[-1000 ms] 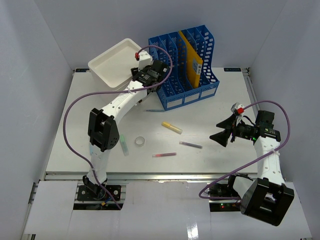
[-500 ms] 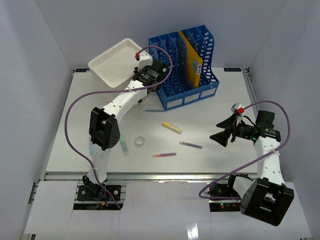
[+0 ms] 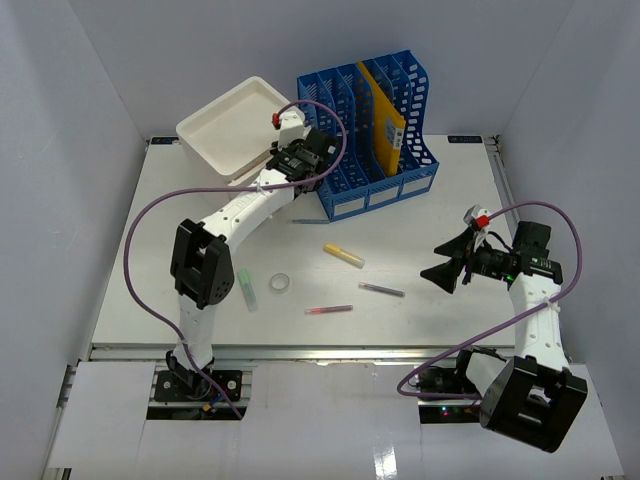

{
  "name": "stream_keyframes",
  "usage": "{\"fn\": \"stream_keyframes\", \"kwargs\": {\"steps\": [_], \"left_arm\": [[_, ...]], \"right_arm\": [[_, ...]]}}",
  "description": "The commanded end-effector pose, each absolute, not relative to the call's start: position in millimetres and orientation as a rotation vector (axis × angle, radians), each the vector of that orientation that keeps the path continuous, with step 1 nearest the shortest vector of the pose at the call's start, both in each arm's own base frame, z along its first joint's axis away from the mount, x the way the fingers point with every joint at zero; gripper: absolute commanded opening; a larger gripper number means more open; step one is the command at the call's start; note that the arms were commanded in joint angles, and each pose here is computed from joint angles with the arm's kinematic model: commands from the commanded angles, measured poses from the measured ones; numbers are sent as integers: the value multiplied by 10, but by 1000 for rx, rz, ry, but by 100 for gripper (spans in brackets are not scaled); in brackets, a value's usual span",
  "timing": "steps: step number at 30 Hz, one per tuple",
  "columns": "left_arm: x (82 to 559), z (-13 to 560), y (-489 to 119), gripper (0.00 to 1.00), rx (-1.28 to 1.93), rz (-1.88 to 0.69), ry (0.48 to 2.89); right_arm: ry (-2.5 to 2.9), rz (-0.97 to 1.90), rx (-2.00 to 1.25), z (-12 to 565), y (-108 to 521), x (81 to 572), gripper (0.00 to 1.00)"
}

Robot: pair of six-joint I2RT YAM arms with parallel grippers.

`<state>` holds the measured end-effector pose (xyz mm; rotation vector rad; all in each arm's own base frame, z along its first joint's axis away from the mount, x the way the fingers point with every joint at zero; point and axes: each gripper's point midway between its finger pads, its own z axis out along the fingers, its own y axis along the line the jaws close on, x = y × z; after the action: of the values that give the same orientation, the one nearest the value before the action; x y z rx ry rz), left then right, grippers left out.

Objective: Organize the desk

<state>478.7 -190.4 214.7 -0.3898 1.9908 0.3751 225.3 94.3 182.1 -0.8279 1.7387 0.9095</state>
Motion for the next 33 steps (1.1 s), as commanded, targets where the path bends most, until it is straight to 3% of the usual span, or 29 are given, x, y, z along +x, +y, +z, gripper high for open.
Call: {"fn": "stream_keyframes", "kwargs": {"steps": [1, 7, 23, 27, 33], "left_arm": [[4316, 2273, -2283, 0, -384, 168, 2032], [3986, 2164, -2394, 0, -379, 122, 2054], [3727, 2054, -2478, 0, -385, 34, 2107], [3639, 2125, -2427, 29, -391, -3, 2109], [3494, 2301, -2423, 51, -351, -122, 2108]], "right_arm": [[1698, 915, -839, 1868, 965, 2220, 90], [1691, 920, -843, 1882, 976, 2209, 90], [1661, 942, -878, 1853, 1015, 2128, 90], [1621, 925, -924, 1864, 1042, 2072, 90], [1598, 900, -1013, 1802, 1107, 1993, 90]]}}
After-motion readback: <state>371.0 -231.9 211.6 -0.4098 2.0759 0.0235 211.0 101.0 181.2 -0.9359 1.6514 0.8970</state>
